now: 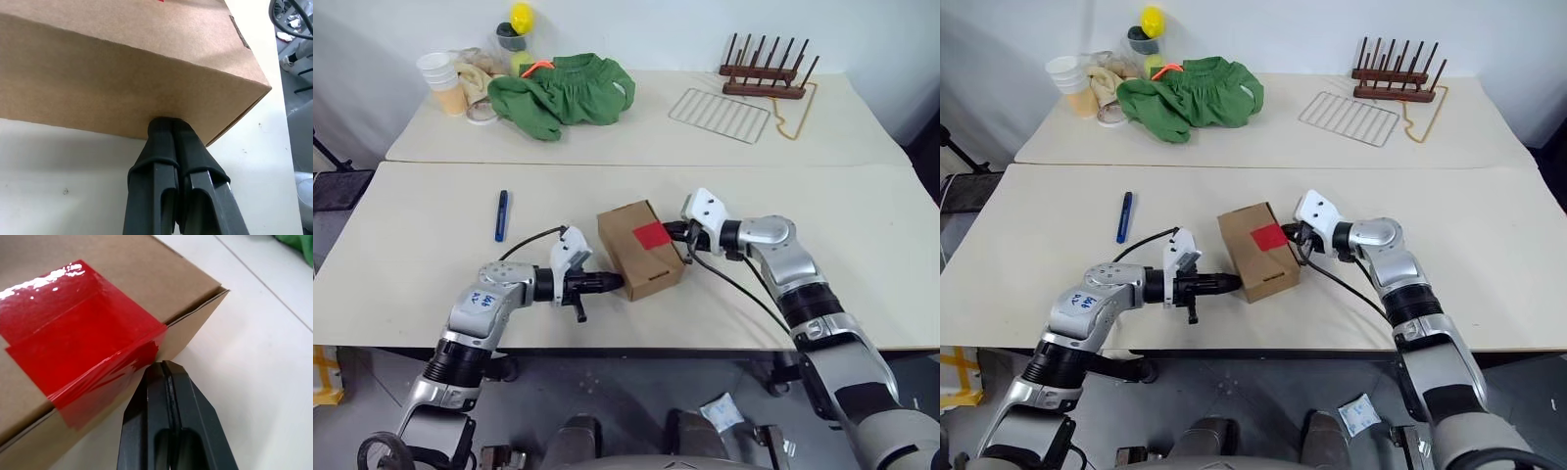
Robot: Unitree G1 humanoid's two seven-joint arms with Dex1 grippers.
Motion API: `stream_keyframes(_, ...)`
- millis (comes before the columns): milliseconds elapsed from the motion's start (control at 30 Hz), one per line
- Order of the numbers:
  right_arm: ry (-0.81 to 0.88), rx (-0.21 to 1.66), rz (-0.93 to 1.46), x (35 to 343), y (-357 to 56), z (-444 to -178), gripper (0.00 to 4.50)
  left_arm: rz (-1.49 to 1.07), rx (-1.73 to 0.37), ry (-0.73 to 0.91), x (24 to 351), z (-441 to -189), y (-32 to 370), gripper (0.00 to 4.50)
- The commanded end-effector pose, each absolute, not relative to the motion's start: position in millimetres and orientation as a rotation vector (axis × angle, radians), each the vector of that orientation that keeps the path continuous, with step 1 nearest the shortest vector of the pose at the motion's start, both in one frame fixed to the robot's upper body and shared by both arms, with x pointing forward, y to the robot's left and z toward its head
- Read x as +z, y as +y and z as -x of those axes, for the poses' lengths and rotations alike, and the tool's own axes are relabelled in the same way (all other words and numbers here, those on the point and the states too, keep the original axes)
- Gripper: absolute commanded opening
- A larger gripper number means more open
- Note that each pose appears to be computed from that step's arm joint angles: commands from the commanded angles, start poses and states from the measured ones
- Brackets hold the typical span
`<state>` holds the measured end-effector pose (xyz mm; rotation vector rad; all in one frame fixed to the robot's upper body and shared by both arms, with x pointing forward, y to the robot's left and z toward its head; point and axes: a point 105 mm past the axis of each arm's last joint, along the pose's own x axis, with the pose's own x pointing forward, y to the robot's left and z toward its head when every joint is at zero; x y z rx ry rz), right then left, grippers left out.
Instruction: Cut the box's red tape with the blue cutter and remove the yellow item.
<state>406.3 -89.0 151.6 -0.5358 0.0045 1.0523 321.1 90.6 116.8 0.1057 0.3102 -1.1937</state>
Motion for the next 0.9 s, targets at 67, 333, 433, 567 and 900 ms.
stream_keyframes(67, -0.039, 1.069, 0.596, 160.6, -84.3, -410.7, 0.0, -0.102, -1.242, 0.253, 125.9, -315.5, 75.2, 0.09)
stream_keyframes(333, -0.073, 1.043, 0.593, 186.1, -116.7, -411.0, 0.0, -0.122, -1.207, 0.206, 137.7, -316.6, 88.3, 0.09)
stream_keyframes(433, -0.112, 1.042, 0.573, 199.1, -129.7, -404.6, 0.0, -0.129, -1.195, 0.157, 149.7, -313.8, 99.2, 0.09)
stream_keyframes(567, -0.195, 1.038, 0.525, 214.7, -163.0, -383.1, 0.0, -0.065, -1.11, 0.108, 167.4, -300.1, 147.8, 0.46)
stream_keyframes(900, -0.34, 1.067, 0.306, 223.4, -159.9, -309.8, 2.23, -0.101, -0.452, 0.025, 169.2, -241.4, 310.2, 3.36)
